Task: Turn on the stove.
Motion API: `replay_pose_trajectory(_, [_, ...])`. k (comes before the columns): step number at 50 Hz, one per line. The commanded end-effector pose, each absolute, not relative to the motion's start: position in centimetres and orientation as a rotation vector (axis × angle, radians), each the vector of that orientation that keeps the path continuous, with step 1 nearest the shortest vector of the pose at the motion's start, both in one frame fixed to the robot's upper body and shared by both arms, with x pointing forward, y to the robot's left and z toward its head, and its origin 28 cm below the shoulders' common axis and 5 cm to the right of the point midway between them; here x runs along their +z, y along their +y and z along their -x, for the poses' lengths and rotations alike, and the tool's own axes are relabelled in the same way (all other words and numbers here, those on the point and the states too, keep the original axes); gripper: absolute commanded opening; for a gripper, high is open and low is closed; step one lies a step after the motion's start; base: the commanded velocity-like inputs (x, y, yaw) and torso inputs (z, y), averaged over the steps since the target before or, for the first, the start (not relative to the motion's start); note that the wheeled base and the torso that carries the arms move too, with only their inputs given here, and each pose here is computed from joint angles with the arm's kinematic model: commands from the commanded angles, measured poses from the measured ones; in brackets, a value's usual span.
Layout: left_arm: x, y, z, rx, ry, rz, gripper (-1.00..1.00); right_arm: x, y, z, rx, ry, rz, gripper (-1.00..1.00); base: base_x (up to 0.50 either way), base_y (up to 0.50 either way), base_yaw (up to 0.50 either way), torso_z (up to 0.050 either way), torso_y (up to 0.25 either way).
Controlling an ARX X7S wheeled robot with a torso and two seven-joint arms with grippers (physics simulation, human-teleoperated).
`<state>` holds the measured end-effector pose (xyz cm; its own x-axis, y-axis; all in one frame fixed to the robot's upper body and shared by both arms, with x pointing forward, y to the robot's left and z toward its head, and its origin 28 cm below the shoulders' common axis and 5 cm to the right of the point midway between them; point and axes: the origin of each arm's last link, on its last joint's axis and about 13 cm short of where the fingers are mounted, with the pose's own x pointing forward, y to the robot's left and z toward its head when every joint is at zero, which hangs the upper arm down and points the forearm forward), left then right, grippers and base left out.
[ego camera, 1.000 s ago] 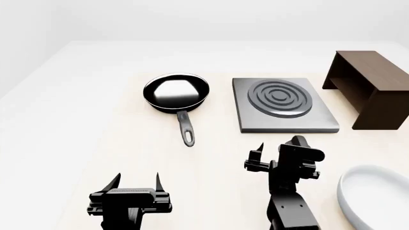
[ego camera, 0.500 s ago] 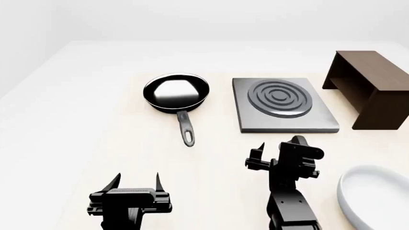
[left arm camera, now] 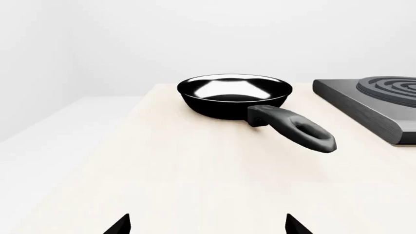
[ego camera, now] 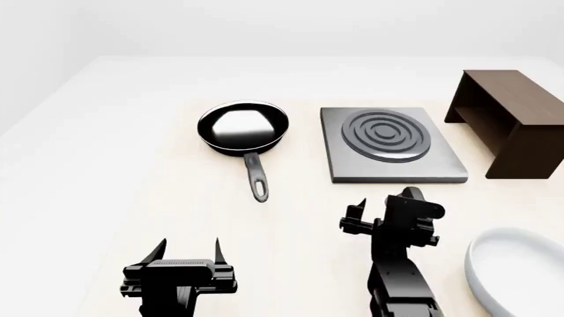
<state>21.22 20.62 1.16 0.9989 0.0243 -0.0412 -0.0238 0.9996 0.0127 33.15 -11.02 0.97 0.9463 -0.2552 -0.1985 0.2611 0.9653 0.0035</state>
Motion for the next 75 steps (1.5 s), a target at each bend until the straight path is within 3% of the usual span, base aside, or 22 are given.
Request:
replay_pose_trajectory(1, [1.2,20.6,-21.2,0.025,0.039,-0.011,1.00,0.5,-11.1,-33.4,-0.253,0.210,-0.031,1.00,0.00,0.00,0.00,0.000,0.000])
replay_pose_trajectory(30, [1.2,20.6,-21.2,0.025,0.040,-0.011,1.00,0.6,-11.2,-33.7,-0.286,0.208,-0.056,1.00,0.00,0.00,0.00,0.000,0.000])
replay_pose_trajectory(57, [1.2,20.6,-21.2,0.025,0.040,-0.011,1.00,1.1,-12.1,-34.2,-0.510,0.207,-0.174,1.00,0.00,0.00,0.00,0.000,0.000])
replay_pose_trajectory(75, [1.2,20.6,-21.1,0.027,0.035,-0.011,1.00,1.0,-11.8,-33.9,-0.477,0.191,-0.140,1.00,0.00,0.00,0.00,0.000,0.000])
